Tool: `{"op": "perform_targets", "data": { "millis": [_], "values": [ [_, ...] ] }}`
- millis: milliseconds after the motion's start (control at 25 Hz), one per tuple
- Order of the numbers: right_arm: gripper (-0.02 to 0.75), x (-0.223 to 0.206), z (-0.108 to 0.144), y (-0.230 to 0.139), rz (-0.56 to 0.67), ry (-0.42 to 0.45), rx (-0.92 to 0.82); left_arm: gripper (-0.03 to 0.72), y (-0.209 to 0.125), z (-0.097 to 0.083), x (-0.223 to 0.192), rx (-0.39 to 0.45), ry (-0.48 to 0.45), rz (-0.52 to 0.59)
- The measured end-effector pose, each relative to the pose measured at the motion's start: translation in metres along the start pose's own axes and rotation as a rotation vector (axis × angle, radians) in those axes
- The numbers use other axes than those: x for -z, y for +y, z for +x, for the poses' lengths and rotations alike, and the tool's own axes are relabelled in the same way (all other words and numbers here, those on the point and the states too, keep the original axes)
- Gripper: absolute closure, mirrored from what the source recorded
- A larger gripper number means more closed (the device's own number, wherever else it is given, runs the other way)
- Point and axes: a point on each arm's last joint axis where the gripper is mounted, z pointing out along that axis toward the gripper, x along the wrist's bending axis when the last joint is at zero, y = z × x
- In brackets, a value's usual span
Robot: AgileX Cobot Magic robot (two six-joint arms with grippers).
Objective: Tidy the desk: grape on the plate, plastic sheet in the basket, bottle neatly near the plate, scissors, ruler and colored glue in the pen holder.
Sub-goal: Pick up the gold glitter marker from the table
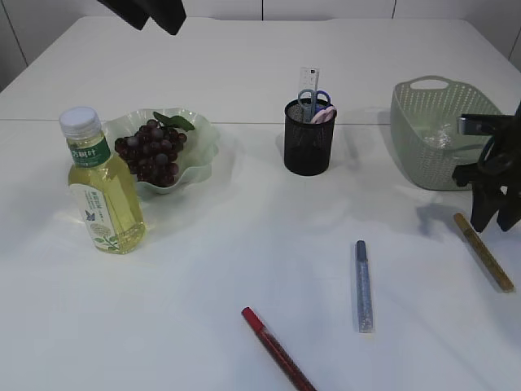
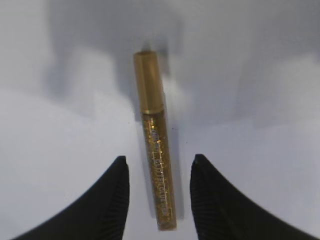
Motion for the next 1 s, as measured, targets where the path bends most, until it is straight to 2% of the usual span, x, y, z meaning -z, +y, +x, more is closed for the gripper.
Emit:
{"op": "perform_targets", "data": {
  "millis": [200,400,1000],
  "values": [
    [0.404,-0.005,0.009,0.002,0.011,-0.028,0.05,0.389,0.0,0.0,-0.006,0.0,0.002,0.012],
    [0.404,-0.009,0.008,0.003,0.022,-0.045,0.062,0.389,0.001,0.001,-0.007,-0.005,0.017,0.014],
    [0.404,-0.036,0.01,0.006,0.085,-0.043,0.074,0.389,0.001,0.004,-0.007,-0.014,0.043,0.011]
  ]
}}
